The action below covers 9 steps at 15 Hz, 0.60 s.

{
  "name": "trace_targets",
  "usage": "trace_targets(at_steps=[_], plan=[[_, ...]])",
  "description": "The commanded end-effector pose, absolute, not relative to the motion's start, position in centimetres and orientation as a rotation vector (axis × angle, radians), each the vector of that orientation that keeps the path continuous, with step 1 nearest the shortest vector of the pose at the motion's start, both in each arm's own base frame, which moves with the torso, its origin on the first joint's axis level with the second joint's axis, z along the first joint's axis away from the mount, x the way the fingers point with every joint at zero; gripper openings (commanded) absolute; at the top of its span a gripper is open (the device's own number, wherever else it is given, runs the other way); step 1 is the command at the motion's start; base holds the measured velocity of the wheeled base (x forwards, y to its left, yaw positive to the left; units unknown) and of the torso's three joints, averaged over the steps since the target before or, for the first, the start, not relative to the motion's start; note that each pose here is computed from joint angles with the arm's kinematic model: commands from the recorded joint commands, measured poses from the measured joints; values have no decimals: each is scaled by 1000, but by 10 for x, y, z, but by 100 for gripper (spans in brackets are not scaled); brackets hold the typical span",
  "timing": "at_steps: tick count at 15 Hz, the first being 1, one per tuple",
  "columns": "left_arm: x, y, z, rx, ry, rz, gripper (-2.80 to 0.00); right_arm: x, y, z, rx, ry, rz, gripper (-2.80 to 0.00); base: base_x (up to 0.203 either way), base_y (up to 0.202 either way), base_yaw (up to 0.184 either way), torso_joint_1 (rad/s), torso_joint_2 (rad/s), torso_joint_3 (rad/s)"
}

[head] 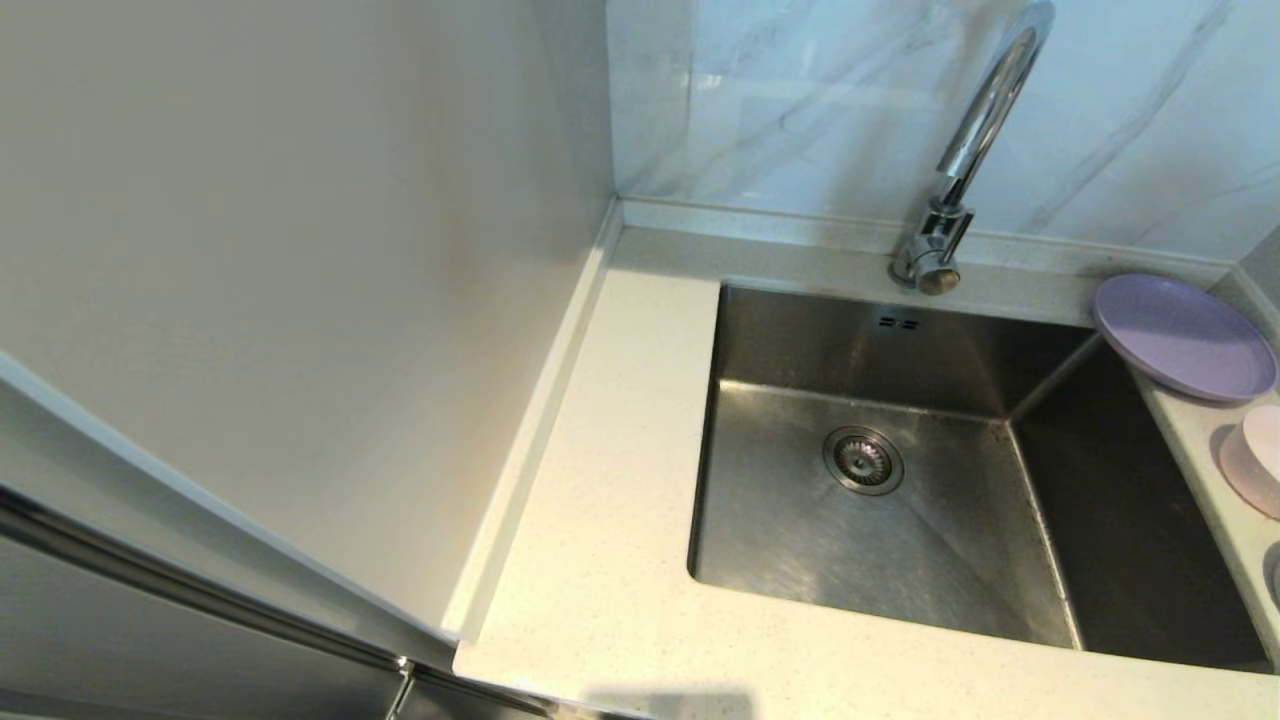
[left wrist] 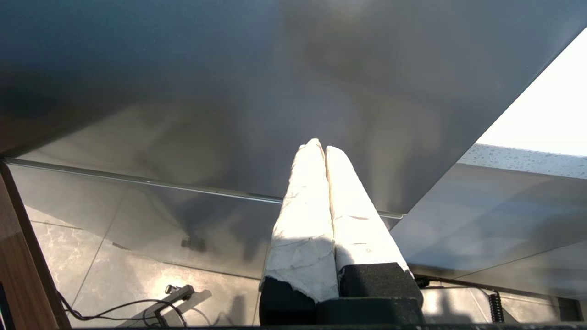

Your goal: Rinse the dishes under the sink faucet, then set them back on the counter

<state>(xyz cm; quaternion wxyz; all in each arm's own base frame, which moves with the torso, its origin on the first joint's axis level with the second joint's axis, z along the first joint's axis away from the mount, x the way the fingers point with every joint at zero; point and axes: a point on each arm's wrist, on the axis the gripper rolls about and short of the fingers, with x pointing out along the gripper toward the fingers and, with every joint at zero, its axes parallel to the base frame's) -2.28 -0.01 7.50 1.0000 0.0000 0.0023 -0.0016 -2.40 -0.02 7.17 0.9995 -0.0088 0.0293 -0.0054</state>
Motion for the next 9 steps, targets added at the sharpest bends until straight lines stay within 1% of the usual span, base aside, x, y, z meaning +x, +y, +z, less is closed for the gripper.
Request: trace_targets(at_steps=[1,9], plan=[[-23,0,75,0,5,-3,-280,-24,0,71,-32,66,-8,-280,0,0,0,0,0,0],[-23,0,75,0,5,-4,-280,-23,0,71,-29,55,-11,-280,0,0,0,0,0,0]])
